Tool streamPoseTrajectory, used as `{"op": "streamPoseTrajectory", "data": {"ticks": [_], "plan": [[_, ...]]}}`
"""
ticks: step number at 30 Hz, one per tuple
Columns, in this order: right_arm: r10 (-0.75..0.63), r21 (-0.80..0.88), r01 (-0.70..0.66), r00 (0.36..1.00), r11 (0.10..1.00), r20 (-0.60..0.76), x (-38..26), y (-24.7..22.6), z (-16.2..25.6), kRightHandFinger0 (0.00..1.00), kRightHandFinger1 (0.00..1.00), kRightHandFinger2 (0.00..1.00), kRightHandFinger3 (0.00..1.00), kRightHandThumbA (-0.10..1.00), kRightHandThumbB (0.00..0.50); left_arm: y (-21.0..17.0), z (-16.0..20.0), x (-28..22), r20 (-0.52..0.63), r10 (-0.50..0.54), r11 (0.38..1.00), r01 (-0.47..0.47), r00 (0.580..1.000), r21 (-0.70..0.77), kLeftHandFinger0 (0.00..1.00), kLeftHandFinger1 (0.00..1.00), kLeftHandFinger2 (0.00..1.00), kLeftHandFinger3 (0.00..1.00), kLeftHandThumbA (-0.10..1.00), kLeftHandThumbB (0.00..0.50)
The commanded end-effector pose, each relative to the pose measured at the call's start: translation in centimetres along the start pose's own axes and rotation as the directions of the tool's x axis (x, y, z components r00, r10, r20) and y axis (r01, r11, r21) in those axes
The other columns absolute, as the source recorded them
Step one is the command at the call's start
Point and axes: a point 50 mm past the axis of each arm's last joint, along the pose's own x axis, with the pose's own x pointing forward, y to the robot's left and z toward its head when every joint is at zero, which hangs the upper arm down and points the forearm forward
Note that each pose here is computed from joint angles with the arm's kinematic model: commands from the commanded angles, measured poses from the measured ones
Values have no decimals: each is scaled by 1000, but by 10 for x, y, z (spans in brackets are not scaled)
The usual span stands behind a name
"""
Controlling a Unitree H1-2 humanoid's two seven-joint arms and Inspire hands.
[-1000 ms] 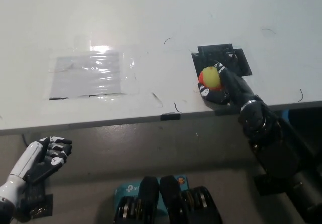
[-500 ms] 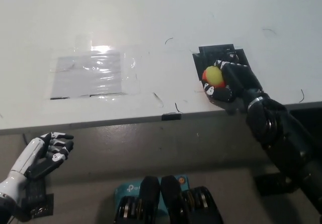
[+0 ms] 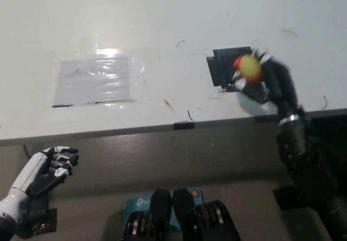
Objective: The robot uses right hand to squeeze a small tennis ball placed on the black area of the table
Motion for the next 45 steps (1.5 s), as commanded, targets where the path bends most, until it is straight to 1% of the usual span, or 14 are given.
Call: {"op": "streamPoseTrajectory", "data": {"ticks": [1, 3, 5, 9, 14, 31, 32, 33, 38, 39, 40, 42, 44, 45], "plan": [[-311, 213, 271, 932, 939, 183, 36, -45, 54, 0, 24, 354, 320, -100, 191, 5, 7, 1, 48, 23, 1000, -24, 999, 19, 432, 496, 574, 656, 729, 25], [-344, 232, 299, 920, 925, 186, 39, -53, 60, 0, 0, 285, 266, -100, 186, 7, 7, 2, 52, 23, 1000, -23, 998, 15, 432, 498, 577, 648, 718, 19], [-377, 259, 324, 906, 910, 192, 41, -60, 58, 0, 0, 324, 252, -100, 209, 8, 10, 4, 44, 25, 1000, -26, 999, 11, 442, 505, 594, 650, 720, 16], [-382, 253, 333, 908, 908, 174, 36, -54, 50, 0, 0, 286, 167, -100, 182, 8, 13, 6, 51, 22, 1000, -23, 998, 19, 446, 510, 604, 658, 708, 3], [-325, 213, 291, 934, 933, 147, 22, -36, 45, 0, 0, 263, 144, -100, 212, 9, 16, 7, 68, 21, 1000, -23, 997, 19, 406, 487, 575, 646, 688, 16], [-292, 195, 267, 950, 944, 109, 11, -26, 30, 0, 65, 370, 225, -100, 208, 11, 16, 6, 68, 29, 1000, -29, 997, 3, 443, 508, 584, 653, 629, 0], [-290, 192, 265, 950, 945, 117, 12, -27, 29, 56, 49, 355, 225, -100, 211, 10, 17, 6, 66, 29, 1000, -29, 997, -5, 450, 512, 592, 675, 622, 0], [-290, 191, 265, 950, 945, 117, 12, -27, 29, 5, 33, 347, 223, -100, 215, 10, 17, 6, 69, 29, 1000, -29, 997, -2, 446, 507, 590, 673, 618, 0], [-291, 168, 272, 951, 947, 100, 17, -29, 30, 0, 35, 356, 190, -100, 237, 10, 17, 6, 75, 28, 999, -29, 997, 15, 420, 496, 569, 640, 640, 1], [-272, 169, 255, 958, 952, 88, 18, -30, 29, 0, 34, 349, 199, -100, 233, 9, 18, 6, 77, 28, 999, -30, 997, 15, 413, 493, 564, 635, 637, 0], [-247, 166, 231, 966, 959, 82, 19, -30, 29, 0, 57, 405, 226, -100, 181, 9, 19, 5, 74, 27, 999, -29, 997, 16, 419, 498, 571, 640, 631, 0], [-129, 116, 119, 988, 986, 84, 22, -29, 27, 0, 146, 529, 319, -100, 161, 9, 18, 6, 67, 25, 999, -26, 997, 18, 422, 499, 574, 643, 630, 0], [-50, 64, 45, 996, 997, 77, 26, -26, 24, 0, 114, 520, 327, -100, 171, 10, 18, 7, 71, 23, 1000, -24, 997, 17, 423, 499, 575, 646, 632, 0], [4, 17, -5, 998, 1000, 68, 26, -24, 22, 0, 108, 517, 340, -100, 206, 10, 17, 7, 70, 20, 1000, -21, 997, 16, 426, 499, 580, 662, 641, 2]]}}
